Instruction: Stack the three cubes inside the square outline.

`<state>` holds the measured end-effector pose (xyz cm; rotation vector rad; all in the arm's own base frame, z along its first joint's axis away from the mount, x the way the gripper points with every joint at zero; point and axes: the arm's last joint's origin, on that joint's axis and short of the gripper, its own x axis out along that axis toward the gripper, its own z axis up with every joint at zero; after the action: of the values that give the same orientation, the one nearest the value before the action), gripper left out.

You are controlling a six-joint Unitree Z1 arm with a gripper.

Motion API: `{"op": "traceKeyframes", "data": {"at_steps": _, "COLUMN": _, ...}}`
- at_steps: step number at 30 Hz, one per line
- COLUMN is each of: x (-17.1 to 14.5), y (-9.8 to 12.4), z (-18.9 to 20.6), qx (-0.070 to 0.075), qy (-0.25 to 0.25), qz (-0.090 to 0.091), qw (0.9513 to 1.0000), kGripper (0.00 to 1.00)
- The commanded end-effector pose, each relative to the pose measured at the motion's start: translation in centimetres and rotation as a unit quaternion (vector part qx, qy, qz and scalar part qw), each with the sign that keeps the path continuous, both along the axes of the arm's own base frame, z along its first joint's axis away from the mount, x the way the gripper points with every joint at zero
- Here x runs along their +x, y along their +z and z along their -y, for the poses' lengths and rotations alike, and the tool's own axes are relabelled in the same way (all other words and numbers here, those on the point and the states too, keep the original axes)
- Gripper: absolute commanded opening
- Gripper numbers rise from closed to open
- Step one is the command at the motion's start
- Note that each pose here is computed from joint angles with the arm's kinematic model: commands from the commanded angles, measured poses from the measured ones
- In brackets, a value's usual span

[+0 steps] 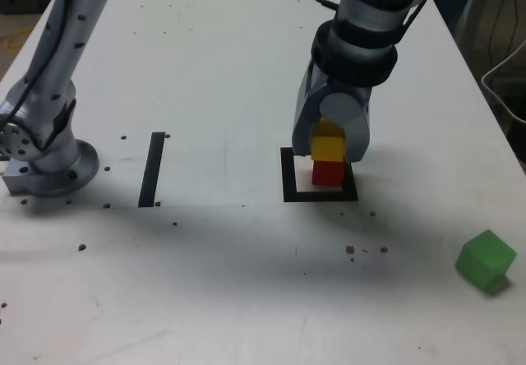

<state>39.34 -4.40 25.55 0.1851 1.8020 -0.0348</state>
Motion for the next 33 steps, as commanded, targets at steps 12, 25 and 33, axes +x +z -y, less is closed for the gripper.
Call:
{"op": "traceKeyframes", "data": {"at_steps": 12, "x": -0.2, "y": -0.5, "z": -0.2, "qx": 0.004, "qy": -0.001, "qz": -0.015, "qw": 0.9999, "kGripper": 0.86}}
{"op": "traceKeyframes", "data": {"at_steps": 25, "x": -0.9, "y": 0.7, "z": 0.0, "qx": 0.017, "qy": -0.010, "qz": -0.007, "qw": 0.9998, "kGripper": 0.90}}
{"op": "traceKeyframes", "data": {"at_steps": 33, "x": -2.3, "y": 2.5, "z": 0.3, "qx": 0.049, "qy": -0.014, "qz": -0.023, "qw": 0.9984, "kGripper": 0.94}}
